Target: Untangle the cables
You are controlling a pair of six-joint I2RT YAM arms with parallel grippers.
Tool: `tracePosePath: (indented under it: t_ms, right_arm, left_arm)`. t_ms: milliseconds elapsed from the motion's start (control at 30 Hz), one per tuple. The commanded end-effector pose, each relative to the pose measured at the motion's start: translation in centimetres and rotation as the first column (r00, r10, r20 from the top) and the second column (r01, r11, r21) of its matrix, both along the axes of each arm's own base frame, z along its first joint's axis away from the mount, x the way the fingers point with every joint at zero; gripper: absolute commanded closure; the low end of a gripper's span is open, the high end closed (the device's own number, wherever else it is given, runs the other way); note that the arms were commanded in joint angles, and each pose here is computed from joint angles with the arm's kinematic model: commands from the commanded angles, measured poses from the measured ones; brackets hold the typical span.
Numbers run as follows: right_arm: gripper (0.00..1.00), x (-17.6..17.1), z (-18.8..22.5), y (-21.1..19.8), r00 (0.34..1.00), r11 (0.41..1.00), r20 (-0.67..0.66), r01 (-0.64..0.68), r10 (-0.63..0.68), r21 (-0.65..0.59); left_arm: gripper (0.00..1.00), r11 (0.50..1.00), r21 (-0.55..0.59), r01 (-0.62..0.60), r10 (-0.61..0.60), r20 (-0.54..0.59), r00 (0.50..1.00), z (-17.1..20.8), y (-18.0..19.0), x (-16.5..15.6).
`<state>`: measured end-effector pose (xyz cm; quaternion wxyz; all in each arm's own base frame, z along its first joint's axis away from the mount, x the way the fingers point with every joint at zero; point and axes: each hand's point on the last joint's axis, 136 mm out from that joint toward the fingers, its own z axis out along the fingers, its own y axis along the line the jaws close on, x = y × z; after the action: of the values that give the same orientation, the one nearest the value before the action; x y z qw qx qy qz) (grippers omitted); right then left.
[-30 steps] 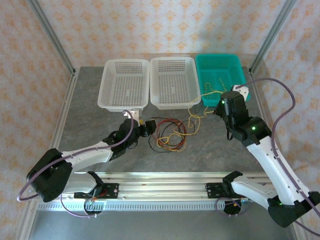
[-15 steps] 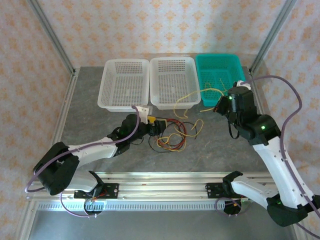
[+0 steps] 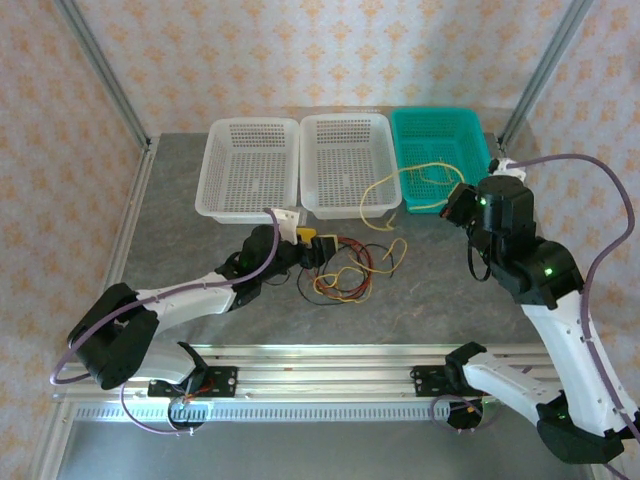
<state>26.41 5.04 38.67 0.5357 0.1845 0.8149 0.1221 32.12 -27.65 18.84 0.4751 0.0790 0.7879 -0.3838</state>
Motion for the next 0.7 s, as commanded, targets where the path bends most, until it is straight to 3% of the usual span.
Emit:
tracePosePath:
  t_ms: [0,333,667]
  right_arm:
    - [1.0,1.1,1.9,-1.9,0.988,0.992,0.096,0.123,-0.122,-0.009]
    - [1.0,5.4,3.9,-4.9,0.912,0.926,0.201,0.373,-0.356,-0.053]
    - [1.0,14.5,-1.5,-10.0,0.907,0.909,0.064,0.416,-0.415,0.005]
  left_arm:
    - [0.22,0.998,-0.057,-0.037,0.041,0.065,0.997,3.8,-0.4,1.8]
    - [0.21,0.994,-0.028,-0.102,0.105,0.117,0.988,7.2,-2.3,5.8]
    - [0.2,0.991,0.048,-0.127,0.12,0.135,0.984,7.9,-6.1,9.7]
